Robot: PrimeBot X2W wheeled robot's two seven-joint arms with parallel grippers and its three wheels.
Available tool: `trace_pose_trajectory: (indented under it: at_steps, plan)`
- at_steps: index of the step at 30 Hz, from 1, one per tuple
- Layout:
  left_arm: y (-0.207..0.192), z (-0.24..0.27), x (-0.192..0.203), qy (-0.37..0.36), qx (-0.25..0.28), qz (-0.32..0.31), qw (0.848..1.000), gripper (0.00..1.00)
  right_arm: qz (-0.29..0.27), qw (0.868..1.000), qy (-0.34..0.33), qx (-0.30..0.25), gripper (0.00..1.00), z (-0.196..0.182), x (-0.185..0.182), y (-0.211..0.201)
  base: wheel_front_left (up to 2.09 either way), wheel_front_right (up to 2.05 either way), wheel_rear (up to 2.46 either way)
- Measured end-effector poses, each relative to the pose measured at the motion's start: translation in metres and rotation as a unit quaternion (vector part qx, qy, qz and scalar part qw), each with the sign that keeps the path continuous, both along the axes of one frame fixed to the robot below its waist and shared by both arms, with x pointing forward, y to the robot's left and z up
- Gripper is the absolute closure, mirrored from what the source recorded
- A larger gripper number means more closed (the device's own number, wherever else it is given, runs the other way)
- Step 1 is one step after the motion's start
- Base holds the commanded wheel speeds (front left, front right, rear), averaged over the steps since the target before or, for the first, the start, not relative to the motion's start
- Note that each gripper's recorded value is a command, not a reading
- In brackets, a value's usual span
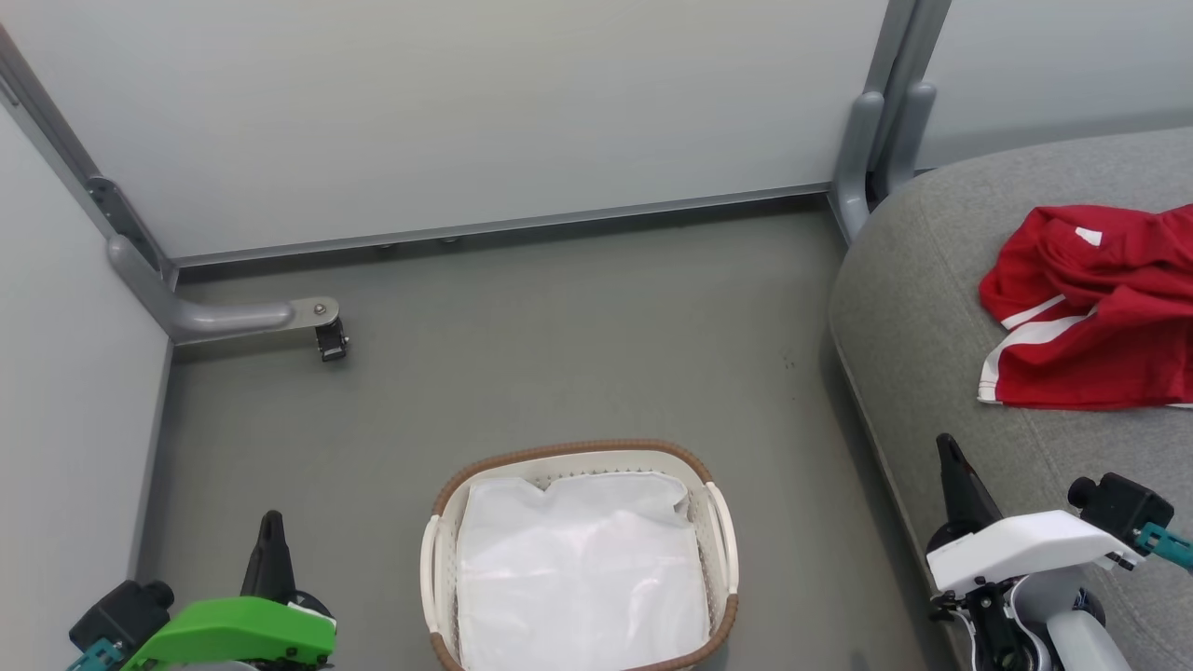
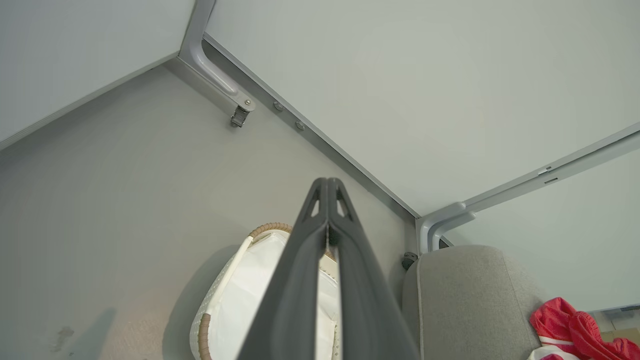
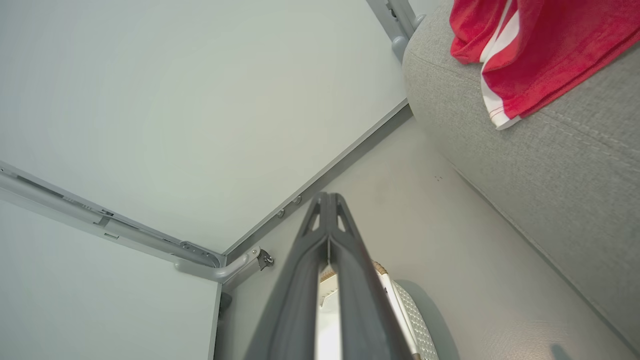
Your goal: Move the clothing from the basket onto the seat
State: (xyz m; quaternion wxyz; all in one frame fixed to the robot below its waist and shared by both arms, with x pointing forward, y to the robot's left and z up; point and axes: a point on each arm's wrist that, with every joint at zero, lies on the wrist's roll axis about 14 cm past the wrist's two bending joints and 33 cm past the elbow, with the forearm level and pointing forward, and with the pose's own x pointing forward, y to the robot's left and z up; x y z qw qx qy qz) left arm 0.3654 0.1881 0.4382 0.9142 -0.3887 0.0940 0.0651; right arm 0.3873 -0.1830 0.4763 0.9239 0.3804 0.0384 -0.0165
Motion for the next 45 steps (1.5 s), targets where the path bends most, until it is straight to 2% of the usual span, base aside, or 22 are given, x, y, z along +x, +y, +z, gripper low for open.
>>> trace_pose_trajectory:
  at_steps: [21,45]
  plan:
    - [0.003,0.015,0.008,-0.023,-0.123,0.018,0.992,1.00,-0.016,0.992,-0.001,0.126,1.00,0.006,0.001,-0.007,0.00,0.00,0.00]
    - [0.006,0.035,0.015,-0.055,-0.240,0.025,0.969,1.00,-0.022,0.969,-0.012,0.247,1.00,0.014,0.001,-0.012,0.00,0.00,0.00]
